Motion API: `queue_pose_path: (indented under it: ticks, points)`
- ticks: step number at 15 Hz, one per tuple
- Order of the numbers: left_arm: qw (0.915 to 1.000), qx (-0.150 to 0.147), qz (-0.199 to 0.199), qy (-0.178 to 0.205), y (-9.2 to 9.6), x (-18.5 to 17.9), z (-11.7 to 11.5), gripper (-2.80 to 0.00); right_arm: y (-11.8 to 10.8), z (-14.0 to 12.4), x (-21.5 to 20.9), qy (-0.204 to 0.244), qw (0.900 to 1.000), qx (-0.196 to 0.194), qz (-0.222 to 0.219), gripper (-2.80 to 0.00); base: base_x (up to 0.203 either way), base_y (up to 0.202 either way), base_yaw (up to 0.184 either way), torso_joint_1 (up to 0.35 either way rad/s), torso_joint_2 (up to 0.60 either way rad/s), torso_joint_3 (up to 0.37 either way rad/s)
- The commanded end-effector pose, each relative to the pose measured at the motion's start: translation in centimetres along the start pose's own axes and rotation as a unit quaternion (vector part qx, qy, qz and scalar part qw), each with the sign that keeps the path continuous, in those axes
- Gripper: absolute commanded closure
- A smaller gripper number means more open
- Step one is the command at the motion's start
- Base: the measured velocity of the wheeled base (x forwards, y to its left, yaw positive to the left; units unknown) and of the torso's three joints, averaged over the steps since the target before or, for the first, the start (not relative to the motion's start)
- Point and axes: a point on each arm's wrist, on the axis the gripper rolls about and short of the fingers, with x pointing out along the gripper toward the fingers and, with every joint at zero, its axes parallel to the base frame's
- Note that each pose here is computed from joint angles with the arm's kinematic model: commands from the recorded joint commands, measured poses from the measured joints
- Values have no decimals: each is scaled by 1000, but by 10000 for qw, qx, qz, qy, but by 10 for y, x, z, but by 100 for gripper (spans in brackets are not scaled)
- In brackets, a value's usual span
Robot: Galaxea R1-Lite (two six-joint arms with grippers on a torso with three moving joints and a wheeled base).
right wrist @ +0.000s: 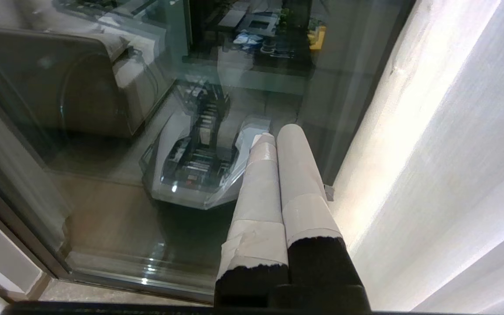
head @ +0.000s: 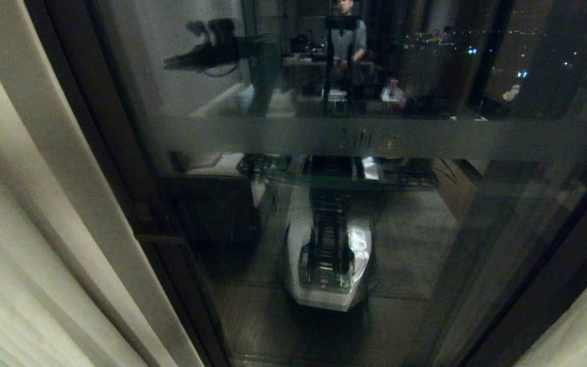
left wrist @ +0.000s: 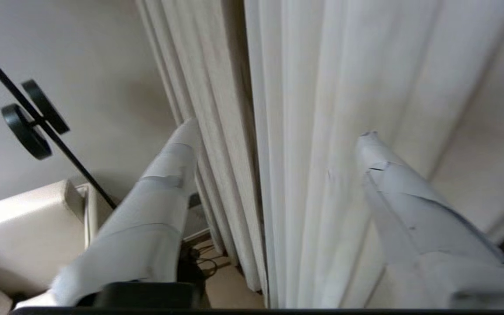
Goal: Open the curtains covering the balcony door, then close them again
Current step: Close the inner curtains on both sides
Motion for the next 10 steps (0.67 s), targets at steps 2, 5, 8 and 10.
queue_pose_path:
  ticks: [2,5,8,10]
  points:
    - [9997,34,-12,258,-8,38,13,-280,0,0,0,2,10000,-6,6,0,0,0,0,0,0,0]
    - [9987,-78,-377,338,-5,71,24,-280,0,0,0,-5,10000,-6,5,0,0,0,0,0,0,0]
    - [9983,-208,-530,78,-11,102,34,-280,0,0,0,-3,10000,-4,5,0,0,0,0,0,0,0]
    - [9974,-228,-686,-37,-16,118,41,-280,0,0,0,3,10000,-6,-2,0,0,0,0,0,0,0]
